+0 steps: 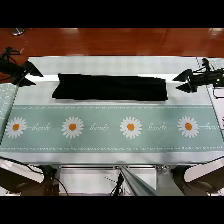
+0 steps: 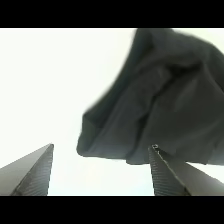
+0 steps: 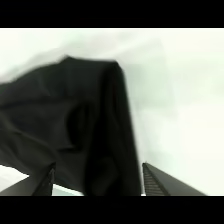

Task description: Fold the shirts.

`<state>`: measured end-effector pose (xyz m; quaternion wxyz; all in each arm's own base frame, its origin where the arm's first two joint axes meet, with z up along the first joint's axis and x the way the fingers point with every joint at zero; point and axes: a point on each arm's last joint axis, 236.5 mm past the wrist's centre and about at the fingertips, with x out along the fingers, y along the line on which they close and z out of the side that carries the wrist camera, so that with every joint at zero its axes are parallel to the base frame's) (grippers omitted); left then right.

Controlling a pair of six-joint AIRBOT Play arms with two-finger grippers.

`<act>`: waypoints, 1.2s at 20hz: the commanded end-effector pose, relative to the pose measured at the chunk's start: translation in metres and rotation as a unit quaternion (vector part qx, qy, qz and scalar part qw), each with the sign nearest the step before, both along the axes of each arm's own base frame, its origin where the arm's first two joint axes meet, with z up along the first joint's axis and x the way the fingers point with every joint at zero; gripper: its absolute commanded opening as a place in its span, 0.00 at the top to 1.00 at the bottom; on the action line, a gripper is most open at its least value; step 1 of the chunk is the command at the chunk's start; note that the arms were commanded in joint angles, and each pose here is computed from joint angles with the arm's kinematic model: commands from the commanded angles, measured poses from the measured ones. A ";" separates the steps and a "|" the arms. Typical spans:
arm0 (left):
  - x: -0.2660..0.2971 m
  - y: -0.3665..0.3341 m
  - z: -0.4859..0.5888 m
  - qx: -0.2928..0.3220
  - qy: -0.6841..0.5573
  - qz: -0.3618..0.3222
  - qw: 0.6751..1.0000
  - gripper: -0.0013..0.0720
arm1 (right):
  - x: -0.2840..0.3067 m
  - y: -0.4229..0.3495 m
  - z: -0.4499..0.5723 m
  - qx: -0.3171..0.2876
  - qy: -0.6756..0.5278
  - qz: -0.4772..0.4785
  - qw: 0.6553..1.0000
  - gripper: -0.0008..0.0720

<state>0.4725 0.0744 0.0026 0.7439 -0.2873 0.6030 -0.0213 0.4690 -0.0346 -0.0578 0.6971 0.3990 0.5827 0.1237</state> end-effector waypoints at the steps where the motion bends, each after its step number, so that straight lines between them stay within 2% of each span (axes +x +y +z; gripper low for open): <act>1: 0.006 -0.031 0.045 -0.005 -0.112 -0.014 0.994 0.02 | -0.014 0.020 -0.027 0.000 0.048 0.029 0.998 0.13; 4: 0.004 -0.090 0.081 -0.046 -0.196 -0.044 0.979 0.02 | -0.008 0.051 -0.043 0.010 0.055 0.042 0.998 0.13; 7: -0.005 -0.134 0.082 -0.059 -0.197 -0.086 0.975 0.02 | 0.002 0.073 -0.046 0.012 0.043 0.047 0.998 0.13; 8: -0.005 -0.146 0.081 -0.061 -0.196 -0.097 0.974 0.02 | 0.005 0.080 -0.042 0.021 0.038 0.047 0.998 0.28; 9: -0.003 -0.157 0.079 -0.061 -0.199 -0.105 0.972 0.02 | 0.007 0.085 -0.036 0.035 0.030 0.048 0.998 0.70; 10: -0.001 -0.166 0.078 -0.061 -0.202 -0.111 0.971 0.03 | 0.008 0.091 -0.024 0.055 0.010 0.061 0.997 0.96; 12: 0.000 -0.185 0.073 -0.065 -0.201 -0.124 0.970 0.03 | 0.007 0.080 0.000 0.050 -0.016 0.070 0.996 0.96; 13: -0.004 -0.196 0.070 -0.068 -0.195 -0.137 0.969 0.12 | 0.000 0.072 0.012 0.029 -0.022 0.080 0.996 0.96; 15: -0.019 -0.223 0.061 -0.080 -0.173 -0.178 0.965 0.93 | -0.028 0.057 0.040 -0.026 -0.022 0.125 0.992 0.96; 17: -0.037 -0.261 0.057 -0.087 -0.163 -0.231 0.955 0.95 | -0.067 0.052 0.074 -0.081 -0.034 0.157 0.984 0.96; 19: -0.057 -0.313 0.054 -0.092 -0.166 -0.286 0.939 0.95 | -0.104 0.061 0.110 -0.109 -0.073 0.156 0.979 0.96; 24: -0.103 -0.437 -0.002 -0.109 -0.107 -0.333 0.931 0.95 | -0.193 0.092 0.160 -0.133 -0.133 0.098 0.977 0.96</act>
